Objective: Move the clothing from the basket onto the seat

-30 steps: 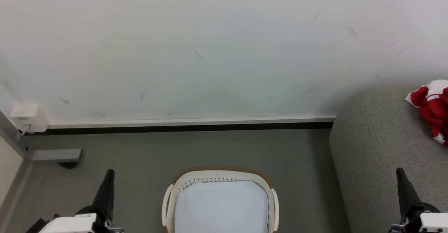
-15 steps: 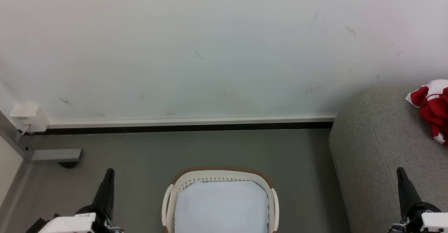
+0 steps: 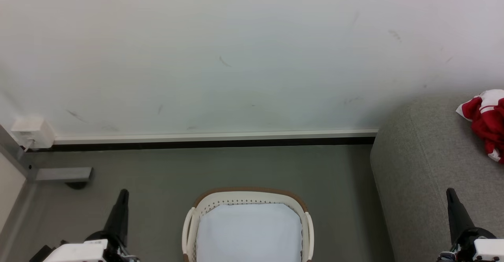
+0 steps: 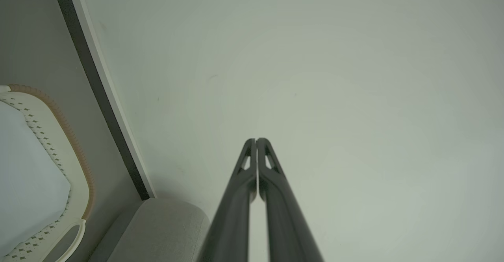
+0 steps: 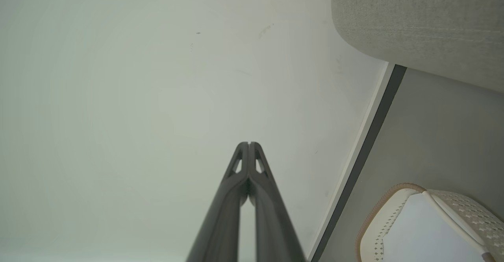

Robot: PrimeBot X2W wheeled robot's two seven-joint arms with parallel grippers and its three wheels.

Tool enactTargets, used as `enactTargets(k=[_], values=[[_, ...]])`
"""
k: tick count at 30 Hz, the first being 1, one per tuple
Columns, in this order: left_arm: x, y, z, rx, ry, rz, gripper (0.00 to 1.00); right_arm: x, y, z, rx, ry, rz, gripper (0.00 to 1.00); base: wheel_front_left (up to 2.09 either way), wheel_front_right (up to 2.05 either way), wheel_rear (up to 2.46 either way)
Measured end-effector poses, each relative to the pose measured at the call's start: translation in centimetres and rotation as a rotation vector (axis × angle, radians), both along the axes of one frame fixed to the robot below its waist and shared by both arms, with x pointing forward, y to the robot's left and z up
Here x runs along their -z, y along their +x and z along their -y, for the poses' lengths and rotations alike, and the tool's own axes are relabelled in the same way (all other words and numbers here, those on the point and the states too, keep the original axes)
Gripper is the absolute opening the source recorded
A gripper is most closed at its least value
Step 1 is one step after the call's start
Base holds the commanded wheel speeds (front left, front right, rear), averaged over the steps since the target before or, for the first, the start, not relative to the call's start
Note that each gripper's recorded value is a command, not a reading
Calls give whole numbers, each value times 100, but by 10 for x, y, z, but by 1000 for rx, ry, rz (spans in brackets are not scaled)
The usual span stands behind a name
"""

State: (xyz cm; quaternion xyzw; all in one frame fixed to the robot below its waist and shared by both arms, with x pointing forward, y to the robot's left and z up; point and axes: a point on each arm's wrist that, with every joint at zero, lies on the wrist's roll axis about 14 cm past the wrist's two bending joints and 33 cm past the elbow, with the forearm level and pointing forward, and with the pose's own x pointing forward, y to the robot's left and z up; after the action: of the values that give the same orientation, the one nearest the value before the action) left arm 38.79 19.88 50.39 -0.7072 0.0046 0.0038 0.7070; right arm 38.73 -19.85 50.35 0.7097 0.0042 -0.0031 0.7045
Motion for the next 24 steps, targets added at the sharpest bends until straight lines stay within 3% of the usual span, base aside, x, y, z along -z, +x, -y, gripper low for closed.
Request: enactTargets(k=[24], values=[[0, 0, 0, 0, 0, 0, 0, 0, 0, 0, 0, 0, 0, 0, 0, 0, 0]])
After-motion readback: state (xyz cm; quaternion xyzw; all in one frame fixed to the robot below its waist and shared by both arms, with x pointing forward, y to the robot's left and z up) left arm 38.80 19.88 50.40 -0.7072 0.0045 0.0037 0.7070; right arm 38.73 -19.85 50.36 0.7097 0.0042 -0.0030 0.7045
